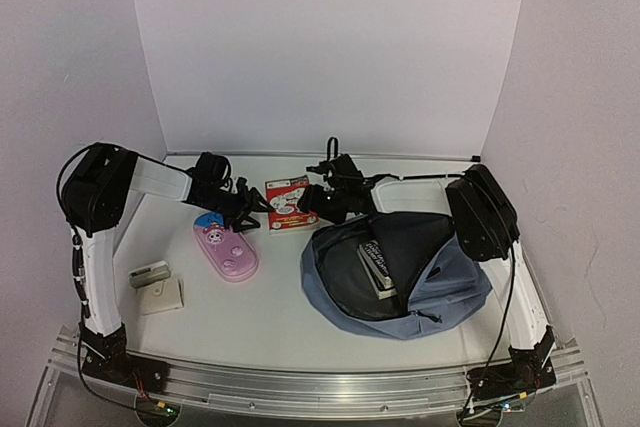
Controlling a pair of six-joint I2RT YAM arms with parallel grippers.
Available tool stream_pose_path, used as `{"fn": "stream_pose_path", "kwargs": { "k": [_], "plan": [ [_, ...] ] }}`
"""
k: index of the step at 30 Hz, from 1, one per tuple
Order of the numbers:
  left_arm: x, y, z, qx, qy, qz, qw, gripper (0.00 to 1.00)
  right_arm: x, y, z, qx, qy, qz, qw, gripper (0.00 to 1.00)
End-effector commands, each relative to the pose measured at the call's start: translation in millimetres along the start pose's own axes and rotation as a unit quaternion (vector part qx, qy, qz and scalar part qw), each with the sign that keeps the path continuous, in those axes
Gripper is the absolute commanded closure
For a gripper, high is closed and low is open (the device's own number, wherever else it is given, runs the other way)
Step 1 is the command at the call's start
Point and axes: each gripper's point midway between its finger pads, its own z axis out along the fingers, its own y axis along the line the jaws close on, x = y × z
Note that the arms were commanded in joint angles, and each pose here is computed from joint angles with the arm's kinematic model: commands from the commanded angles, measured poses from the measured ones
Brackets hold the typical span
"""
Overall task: Pack the student bag
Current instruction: Pick up the book from the center of the board.
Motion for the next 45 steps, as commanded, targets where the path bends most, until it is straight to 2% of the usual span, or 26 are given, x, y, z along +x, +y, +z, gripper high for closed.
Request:
{"fn": "stream_pose_path", "kwargs": {
  "k": [1,11,17,22,25,30,34,39,45],
  "plan": [
    [-13,-16,5,0.022,-0.007,0.012,1.0,0.36,-6,1,11,0.01,-0.019,0.016,1.0,0.3],
    [-11,-11,27,0.015,0.014,0.011,1.0,0.4,17,-4,38,0.002,0.026,0.029,0.999,0.3],
    [-3,-19,36,0.024,0.028,0.021,0.999,0.47,31,23,41,-0.071,0.074,0.041,0.994,0.34],
    [4,-25,40,0.028,0.036,0.025,0.999,0.54,24,54,31,-0.153,0.074,0.072,0.983,0.43],
    [6,-27,39,0.03,0.036,0.026,0.999,0.55,21,59,28,-0.168,0.071,0.077,0.98,0.53],
    [7,-30,35,0.032,0.035,0.029,0.998,0.55,19,62,27,-0.182,0.069,0.073,0.978,0.63],
    [6,-35,27,0.027,0.027,0.038,0.999,0.55,7,63,19,-0.176,0.039,0.065,0.981,0.76],
    [1,-50,1,0.012,-0.009,0.064,0.998,0.46,-28,88,-16,-0.202,-0.015,0.031,0.979,1.0],
    [-5,-79,-62,-0.008,-0.086,0.11,0.99,0.21,-67,132,-76,-0.258,-0.07,-0.027,0.963,1.0]
  ]
}}
